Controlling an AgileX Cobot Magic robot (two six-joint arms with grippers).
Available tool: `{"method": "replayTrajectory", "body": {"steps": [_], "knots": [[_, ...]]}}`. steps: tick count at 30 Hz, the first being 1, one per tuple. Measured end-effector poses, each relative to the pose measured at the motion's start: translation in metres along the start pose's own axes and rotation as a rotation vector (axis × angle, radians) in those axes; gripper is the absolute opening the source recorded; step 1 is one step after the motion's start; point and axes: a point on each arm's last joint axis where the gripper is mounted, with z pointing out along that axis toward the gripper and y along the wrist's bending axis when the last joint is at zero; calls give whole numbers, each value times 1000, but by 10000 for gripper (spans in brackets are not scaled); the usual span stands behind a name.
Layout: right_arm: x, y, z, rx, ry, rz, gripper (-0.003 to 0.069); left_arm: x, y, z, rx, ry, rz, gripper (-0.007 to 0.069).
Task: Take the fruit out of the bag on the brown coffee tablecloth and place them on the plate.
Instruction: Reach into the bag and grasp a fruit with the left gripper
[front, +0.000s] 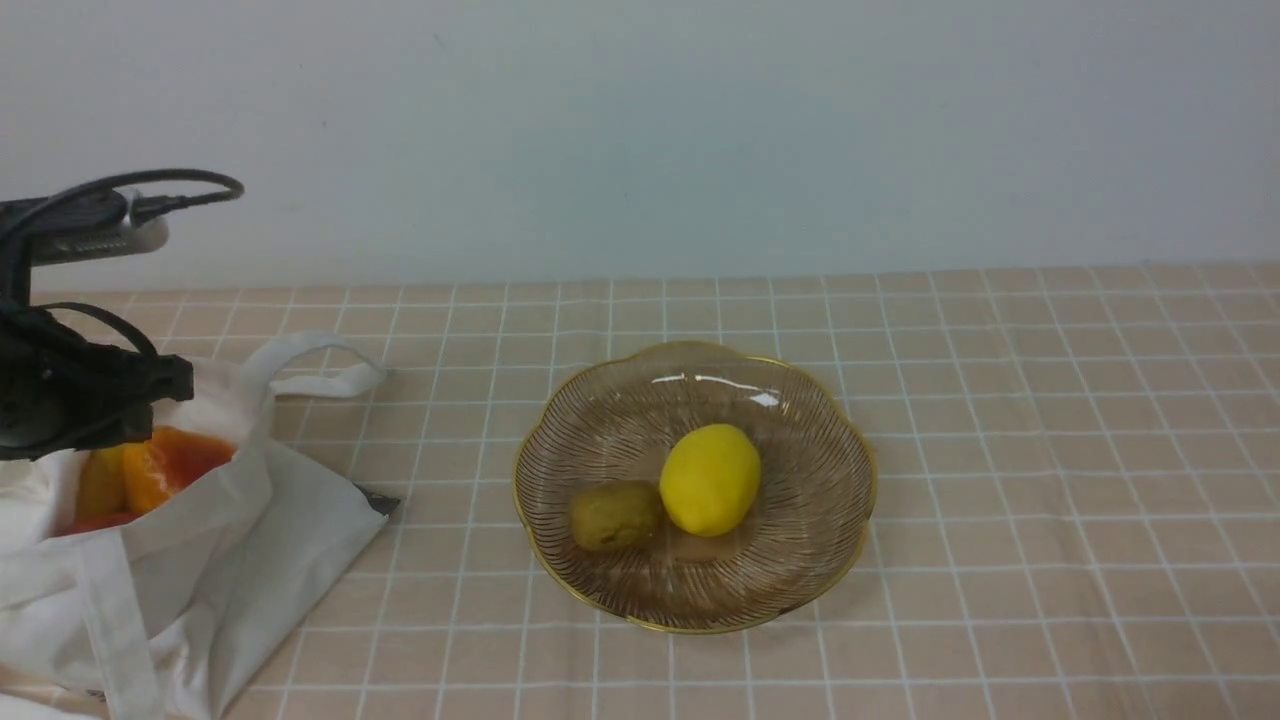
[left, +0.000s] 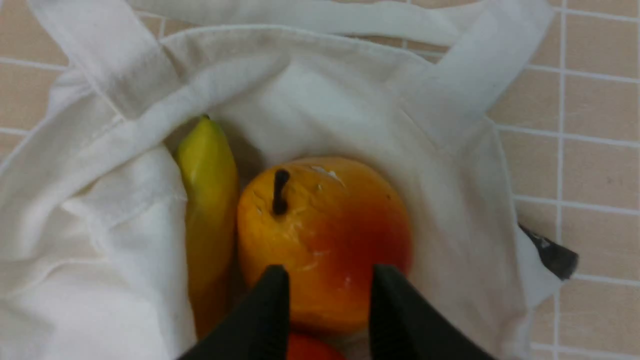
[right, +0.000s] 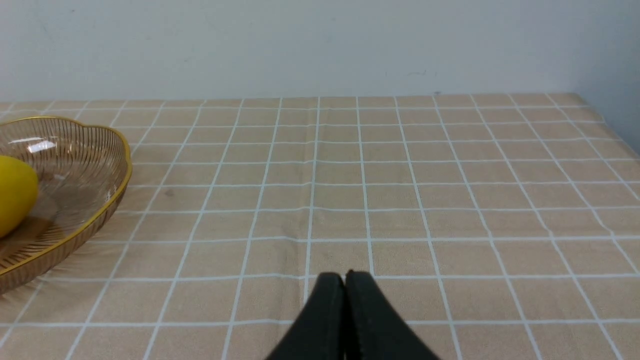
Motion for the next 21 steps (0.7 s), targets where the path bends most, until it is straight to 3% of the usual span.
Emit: {"method": "replayTrajectory", "body": {"steps": [2,3,9,21], "knots": [[0,0,0,0,0,0,-14,-1,1,5,-3,-5,1,313],[0,0,0,0,0,0,-14,-1,1,12,-6,-3,2,390],[0,0,0,0,0,0,-14,-1,4,37,-14,2,0,563],[0,0,0,0,0,0,-14,0,6,63,-24,-9,6,582]]}}
